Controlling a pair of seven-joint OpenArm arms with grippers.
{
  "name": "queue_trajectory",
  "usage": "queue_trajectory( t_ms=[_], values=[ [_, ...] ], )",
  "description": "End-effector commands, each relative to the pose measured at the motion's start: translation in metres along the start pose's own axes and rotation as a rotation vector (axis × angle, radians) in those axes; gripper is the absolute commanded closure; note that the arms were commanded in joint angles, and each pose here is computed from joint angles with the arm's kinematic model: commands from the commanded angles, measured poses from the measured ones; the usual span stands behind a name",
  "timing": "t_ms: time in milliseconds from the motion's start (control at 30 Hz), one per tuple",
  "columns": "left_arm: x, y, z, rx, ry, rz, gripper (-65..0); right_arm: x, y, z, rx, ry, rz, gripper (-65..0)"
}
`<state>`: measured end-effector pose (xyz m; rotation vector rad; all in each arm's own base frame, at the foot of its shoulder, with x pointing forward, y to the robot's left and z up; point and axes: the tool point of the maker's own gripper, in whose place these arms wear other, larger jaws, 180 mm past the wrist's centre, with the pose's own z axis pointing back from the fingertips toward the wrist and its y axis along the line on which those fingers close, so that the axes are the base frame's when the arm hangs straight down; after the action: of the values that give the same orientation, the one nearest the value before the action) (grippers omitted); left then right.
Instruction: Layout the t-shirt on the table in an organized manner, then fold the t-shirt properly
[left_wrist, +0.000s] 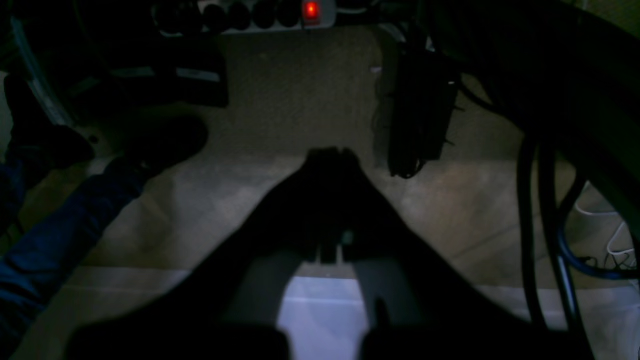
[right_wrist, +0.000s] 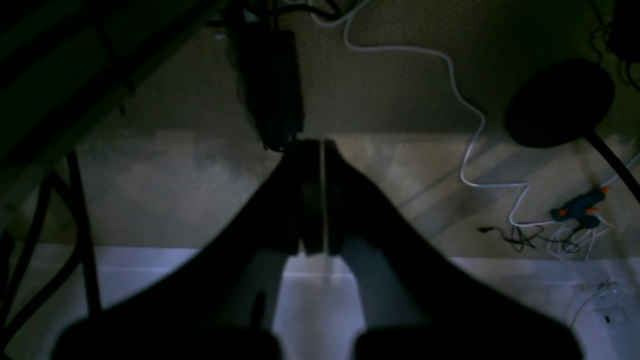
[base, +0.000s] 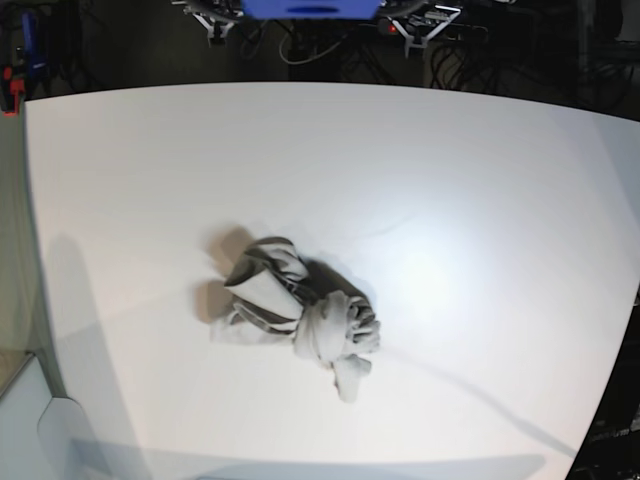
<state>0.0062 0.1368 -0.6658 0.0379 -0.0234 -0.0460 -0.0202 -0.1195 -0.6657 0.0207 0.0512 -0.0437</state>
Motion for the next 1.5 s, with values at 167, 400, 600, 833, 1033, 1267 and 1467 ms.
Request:
queue_trajectory(
  t_ms=[167, 400, 600, 833, 1033, 1267, 1467],
  values=[
    [-0.015, 0.001, 0.000, -0.010, 0.016, 0.000, -0.1, -0.009, -0.006, 0.000, -0.020, 0.013, 0.007, 0.0],
    [-0.028, 0.014, 0.001, 0.011, 0.034, -0.001, -0.1, -0.016, -0.017, 0.003, -0.038, -0.047, 0.015, 0.0],
    [-0.053, 0.025, 0.005, 0.020, 0.024, -0.005, -0.1, -0.044, -0.034, 0.012, -0.062, -0.069, 0.025, 0.0],
    [-0.072, 0.027, 0.022, 0.020, -0.063, -0.021, -0.1, -0.048, -0.046, 0.037, -0.080, -0.182, 0.049, 0.0],
    [-0.066, 0.030, 0.050, 0.020, -0.186, 0.062, -0.1, -0.017, -0.047, 0.094, -0.086, -0.393, 0.083, 0.0],
    [-0.034, 0.051, 0.102, 0.060, -0.375, 0.127, -0.1, 0.018, -0.047, 0.165, -0.089, -0.587, 0.131, 0.0],
    [-0.006, 0.058, 0.154, 0.058, -0.521, 0.084, -0.1, 0.042, -0.042, 0.216, -0.084, -0.714, 0.163, 0.0]
  ],
)
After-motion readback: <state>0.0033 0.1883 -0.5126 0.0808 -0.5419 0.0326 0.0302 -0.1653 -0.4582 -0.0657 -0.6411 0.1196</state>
